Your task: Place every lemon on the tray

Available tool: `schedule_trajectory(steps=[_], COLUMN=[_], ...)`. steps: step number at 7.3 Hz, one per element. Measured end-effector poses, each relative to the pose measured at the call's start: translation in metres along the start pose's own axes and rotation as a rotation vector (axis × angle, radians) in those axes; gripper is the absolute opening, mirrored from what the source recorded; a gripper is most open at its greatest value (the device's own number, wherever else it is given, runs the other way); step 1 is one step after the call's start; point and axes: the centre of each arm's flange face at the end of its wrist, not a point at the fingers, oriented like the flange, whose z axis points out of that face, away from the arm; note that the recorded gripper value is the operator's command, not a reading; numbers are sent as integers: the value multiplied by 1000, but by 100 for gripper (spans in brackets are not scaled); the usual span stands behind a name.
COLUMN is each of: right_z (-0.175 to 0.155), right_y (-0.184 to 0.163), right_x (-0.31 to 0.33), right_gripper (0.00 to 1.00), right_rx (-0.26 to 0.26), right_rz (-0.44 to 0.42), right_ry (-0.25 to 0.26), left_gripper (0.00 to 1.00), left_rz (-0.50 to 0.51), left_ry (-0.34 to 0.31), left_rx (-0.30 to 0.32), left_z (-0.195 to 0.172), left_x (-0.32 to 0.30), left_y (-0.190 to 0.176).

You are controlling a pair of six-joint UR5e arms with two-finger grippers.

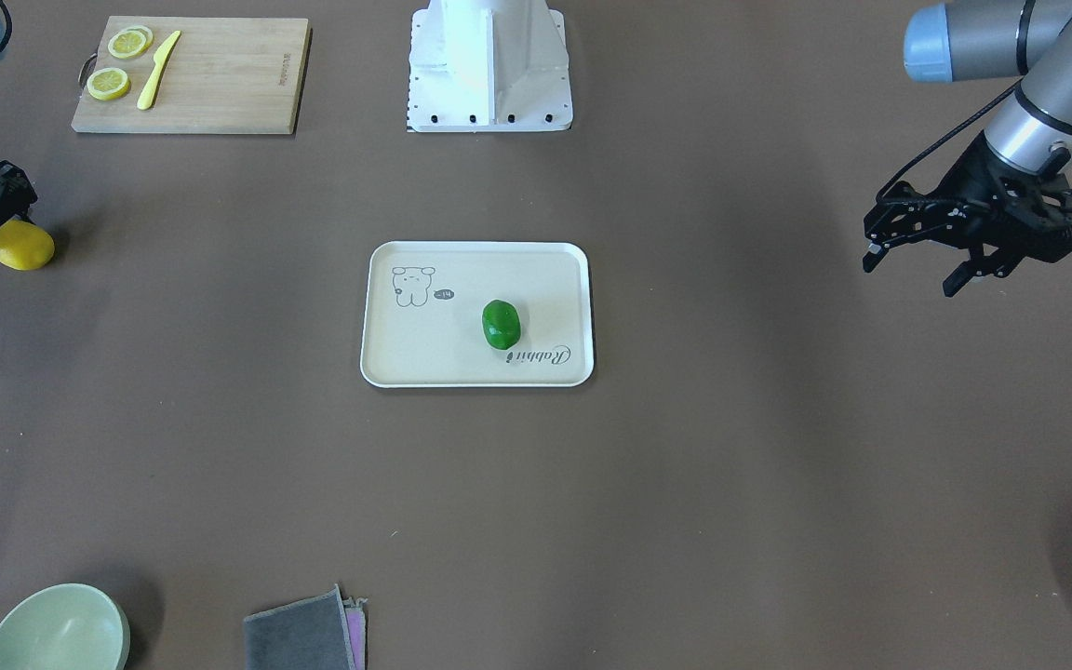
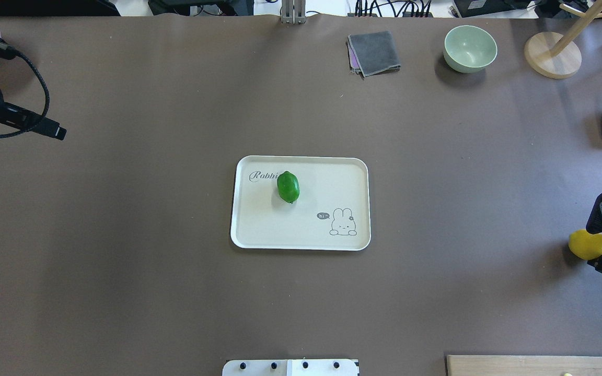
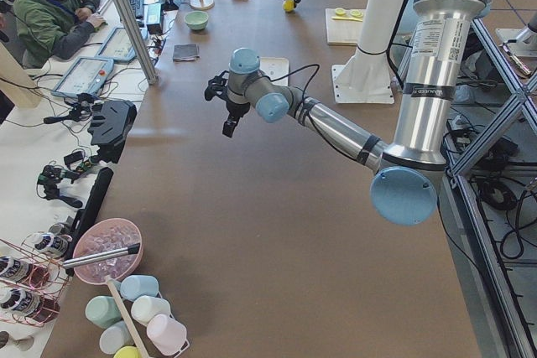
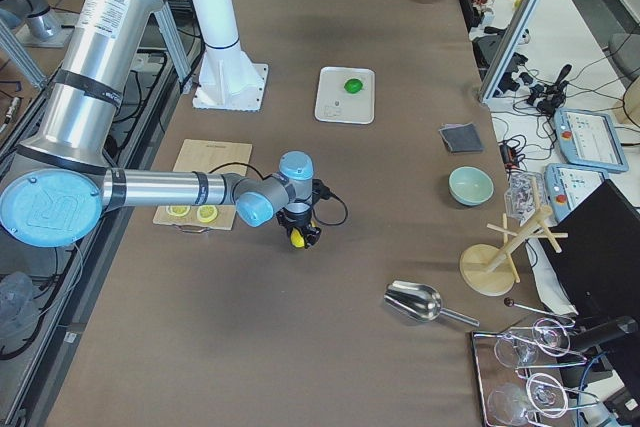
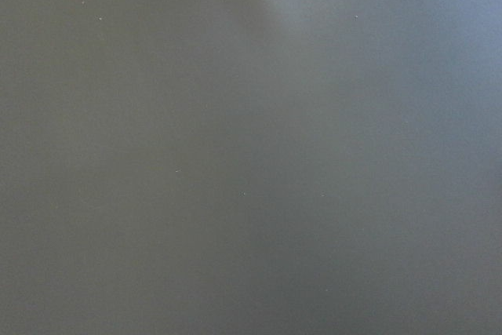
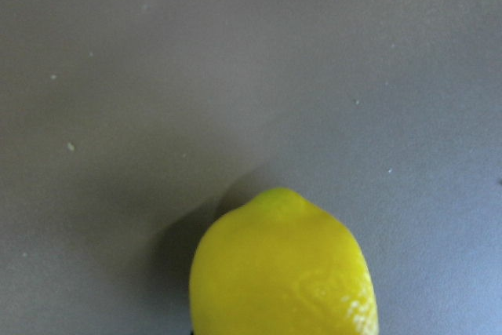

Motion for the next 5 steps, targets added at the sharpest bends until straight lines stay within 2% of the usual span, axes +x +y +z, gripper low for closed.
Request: schedule_trajectory(steps=[2,3,5], right_z=[-19,-31,-46], right_y=[-24,-49,-121], right_x=[-8,-15,-45], right_gripper=[0,0,0], right_rx=[51,84,114], right_rz=[105,216,485], right_ry=[-10,-48,-183], left_gripper=[97,97,97], left_rz=[-2,-3,-4], left_ry=[-1,-1,1], left_rx=[0,-1,-5], left_z=[0,1,2], left_x=[0,0,-1], left_y=[0,0,0])
